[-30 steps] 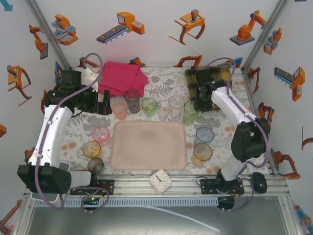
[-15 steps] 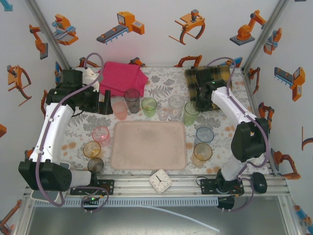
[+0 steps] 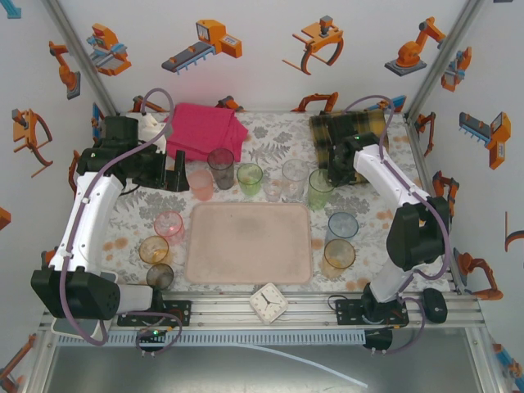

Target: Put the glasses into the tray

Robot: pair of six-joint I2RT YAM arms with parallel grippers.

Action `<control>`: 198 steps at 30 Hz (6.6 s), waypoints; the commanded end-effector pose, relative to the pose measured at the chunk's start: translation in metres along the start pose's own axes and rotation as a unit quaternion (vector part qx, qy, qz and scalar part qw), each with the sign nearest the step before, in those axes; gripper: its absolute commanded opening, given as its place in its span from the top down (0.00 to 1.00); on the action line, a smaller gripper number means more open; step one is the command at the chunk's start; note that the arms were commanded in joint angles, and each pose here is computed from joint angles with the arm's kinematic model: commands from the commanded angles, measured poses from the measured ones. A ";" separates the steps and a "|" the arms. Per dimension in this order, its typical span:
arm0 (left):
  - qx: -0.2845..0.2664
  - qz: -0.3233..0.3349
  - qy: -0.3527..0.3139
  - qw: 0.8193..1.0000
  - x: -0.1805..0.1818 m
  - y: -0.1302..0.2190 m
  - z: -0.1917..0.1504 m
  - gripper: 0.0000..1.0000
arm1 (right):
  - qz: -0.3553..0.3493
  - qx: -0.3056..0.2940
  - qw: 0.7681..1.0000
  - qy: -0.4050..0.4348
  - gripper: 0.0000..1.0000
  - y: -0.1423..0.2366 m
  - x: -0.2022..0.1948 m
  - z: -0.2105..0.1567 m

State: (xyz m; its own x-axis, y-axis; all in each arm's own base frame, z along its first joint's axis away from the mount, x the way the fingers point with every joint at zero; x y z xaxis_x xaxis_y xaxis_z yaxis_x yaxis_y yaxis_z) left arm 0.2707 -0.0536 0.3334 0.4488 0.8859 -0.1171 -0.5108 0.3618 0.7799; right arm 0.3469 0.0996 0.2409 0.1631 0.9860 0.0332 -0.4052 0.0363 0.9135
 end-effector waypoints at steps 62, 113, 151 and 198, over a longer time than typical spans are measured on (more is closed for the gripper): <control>-0.011 0.064 0.026 0.998 0.009 0.004 0.009 0.03 | 0.054 -0.092 0.990 0.091 1.00 0.192 -0.004 -0.011; -0.088 0.191 0.140 0.967 0.044 0.054 -0.005 0.03 | 0.277 0.032 0.887 0.369 1.00 0.127 0.295 -0.196; -0.094 0.192 0.150 0.965 0.047 0.057 -0.002 0.03 | 0.232 0.020 0.876 0.422 1.00 0.113 0.326 -0.233; -0.103 0.190 0.143 0.966 0.046 0.062 0.002 0.03 | 0.248 0.010 0.870 0.427 0.62 0.118 0.324 -0.237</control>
State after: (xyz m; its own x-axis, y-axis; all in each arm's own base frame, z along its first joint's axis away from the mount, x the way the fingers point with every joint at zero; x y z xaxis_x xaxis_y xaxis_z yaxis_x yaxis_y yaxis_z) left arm 0.2619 0.0075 0.3651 -0.0015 0.9997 -0.0248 -0.7190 0.0161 0.6948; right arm 0.1422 0.4681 0.2439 -0.7453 0.6545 0.1270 -0.1893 -0.3905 0.9009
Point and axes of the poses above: each hand's point on the last joint's axis, 136 mm out from that joint toward the fingers, its own y axis back along the fingers, its own x axis along the line the jaws close on, z = x × y, the point moved 10 cm from there along y, back along the fingers, and after that the axes turned 5 degrees about -y, right-handed, at the moved point
